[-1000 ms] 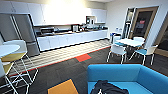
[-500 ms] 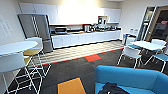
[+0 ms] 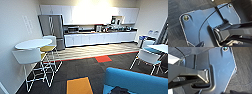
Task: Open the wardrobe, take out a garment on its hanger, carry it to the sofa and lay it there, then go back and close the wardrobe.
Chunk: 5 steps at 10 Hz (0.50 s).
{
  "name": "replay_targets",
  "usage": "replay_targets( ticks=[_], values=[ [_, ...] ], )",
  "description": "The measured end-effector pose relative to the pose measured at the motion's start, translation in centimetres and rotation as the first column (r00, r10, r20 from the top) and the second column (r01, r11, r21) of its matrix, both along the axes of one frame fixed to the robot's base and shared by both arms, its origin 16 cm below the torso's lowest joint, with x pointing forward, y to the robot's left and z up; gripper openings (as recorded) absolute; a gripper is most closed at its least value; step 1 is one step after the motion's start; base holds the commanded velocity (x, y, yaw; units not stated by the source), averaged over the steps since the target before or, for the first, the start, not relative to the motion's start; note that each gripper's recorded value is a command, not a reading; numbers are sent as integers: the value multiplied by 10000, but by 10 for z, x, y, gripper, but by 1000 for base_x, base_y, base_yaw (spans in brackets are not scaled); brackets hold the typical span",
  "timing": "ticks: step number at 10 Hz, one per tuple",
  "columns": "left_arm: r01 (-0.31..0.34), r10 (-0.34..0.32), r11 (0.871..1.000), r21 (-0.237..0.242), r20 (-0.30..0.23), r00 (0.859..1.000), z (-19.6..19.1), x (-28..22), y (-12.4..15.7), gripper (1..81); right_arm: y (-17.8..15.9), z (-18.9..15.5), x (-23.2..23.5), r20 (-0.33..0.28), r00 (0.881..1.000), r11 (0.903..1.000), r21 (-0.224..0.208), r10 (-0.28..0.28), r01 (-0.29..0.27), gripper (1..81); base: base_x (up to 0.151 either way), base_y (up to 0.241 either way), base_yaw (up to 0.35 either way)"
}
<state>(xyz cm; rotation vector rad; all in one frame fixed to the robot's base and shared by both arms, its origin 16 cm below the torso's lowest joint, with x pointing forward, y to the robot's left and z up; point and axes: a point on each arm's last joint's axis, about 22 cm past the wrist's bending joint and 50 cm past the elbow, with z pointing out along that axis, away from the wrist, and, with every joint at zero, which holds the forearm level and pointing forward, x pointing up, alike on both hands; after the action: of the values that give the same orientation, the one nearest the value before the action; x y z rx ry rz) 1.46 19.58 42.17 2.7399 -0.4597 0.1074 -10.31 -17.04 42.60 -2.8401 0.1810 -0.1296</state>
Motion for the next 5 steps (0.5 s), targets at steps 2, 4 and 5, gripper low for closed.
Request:
replay_targets(
  ticks=[2,4,5],
  values=[
    [-1,0,10000,72,9,10000,0,1,7,811,-36,-1,-13,-208,9997,9989,-440,-143,134,811,0,0,331],
    [-9,8,9994,339,26,10000,-1,2,29,811,-56,-2,-14,-183,9997,9975,-690,-188,174,811,0,0,331],
    [-27,25,9989,470,28,10000,-1,3,39,811,-56,-2,-13,-172,9997,9975,-682,-189,177,811,0,0,331]
  ],
)
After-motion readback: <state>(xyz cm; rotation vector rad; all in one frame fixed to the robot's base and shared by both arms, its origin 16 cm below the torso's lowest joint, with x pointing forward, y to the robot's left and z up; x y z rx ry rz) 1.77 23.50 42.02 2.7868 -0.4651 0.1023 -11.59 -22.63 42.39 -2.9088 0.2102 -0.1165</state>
